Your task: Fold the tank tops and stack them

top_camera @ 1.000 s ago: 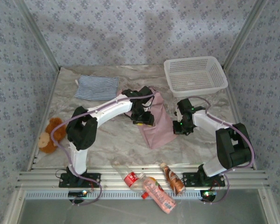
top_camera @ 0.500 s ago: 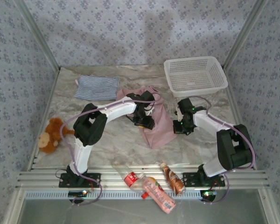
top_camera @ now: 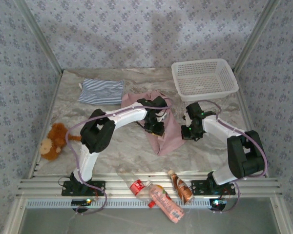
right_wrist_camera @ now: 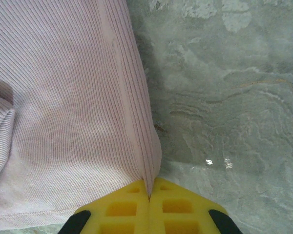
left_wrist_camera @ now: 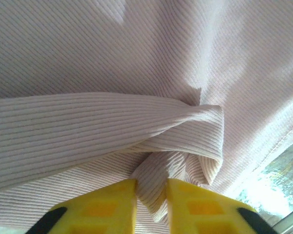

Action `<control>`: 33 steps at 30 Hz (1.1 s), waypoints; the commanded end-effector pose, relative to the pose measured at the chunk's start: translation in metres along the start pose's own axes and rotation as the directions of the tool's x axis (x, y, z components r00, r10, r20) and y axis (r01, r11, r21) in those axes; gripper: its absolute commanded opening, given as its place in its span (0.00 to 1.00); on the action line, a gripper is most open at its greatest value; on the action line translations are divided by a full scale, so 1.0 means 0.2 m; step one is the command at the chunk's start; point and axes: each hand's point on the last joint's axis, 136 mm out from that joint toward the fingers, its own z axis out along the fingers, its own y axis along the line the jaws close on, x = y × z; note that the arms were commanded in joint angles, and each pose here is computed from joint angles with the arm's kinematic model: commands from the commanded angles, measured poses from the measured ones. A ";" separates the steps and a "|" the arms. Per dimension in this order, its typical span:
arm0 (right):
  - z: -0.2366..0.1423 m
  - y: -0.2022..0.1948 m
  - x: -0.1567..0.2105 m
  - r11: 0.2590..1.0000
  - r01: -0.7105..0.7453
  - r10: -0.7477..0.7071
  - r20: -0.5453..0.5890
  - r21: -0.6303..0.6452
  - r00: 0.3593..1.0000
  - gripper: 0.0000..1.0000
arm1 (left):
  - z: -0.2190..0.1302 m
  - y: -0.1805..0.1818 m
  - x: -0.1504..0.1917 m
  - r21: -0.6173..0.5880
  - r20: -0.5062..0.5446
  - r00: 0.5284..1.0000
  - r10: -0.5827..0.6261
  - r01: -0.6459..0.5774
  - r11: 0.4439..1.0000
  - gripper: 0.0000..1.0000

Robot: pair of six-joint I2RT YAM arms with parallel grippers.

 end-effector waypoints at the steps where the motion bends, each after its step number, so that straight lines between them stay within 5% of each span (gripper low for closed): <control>1: -0.03 0.00 -0.01 1.000 -0.003 0.003 0.008 -0.002 1.000 0.04 | -0.12 -0.03 -0.05 -0.002 0.062 0.998 0.002 -0.001 1.000 0.16; 7: -0.04 0.01 -0.01 1.000 -0.002 0.002 0.011 -0.009 1.000 0.04 | -0.22 -0.04 -0.08 0.005 0.117 0.993 -0.008 0.007 1.000 0.01; 17: -0.20 -0.04 -0.05 1.000 -0.018 0.017 0.086 0.014 0.996 0.03 | -0.63 0.12 -0.08 -0.134 0.276 0.958 -0.071 0.112 0.985 0.00; 25: -0.56 0.04 -0.26 0.998 0.032 -0.012 0.378 -0.045 0.926 0.02 | -1.17 0.40 0.01 -0.203 0.560 0.797 -0.228 0.398 0.895 0.00; 33: -1.09 0.22 -0.55 0.980 0.157 -0.030 0.690 -0.122 0.723 0.02 | -1.61 0.42 0.04 -0.195 0.725 0.663 -0.184 0.455 0.869 0.00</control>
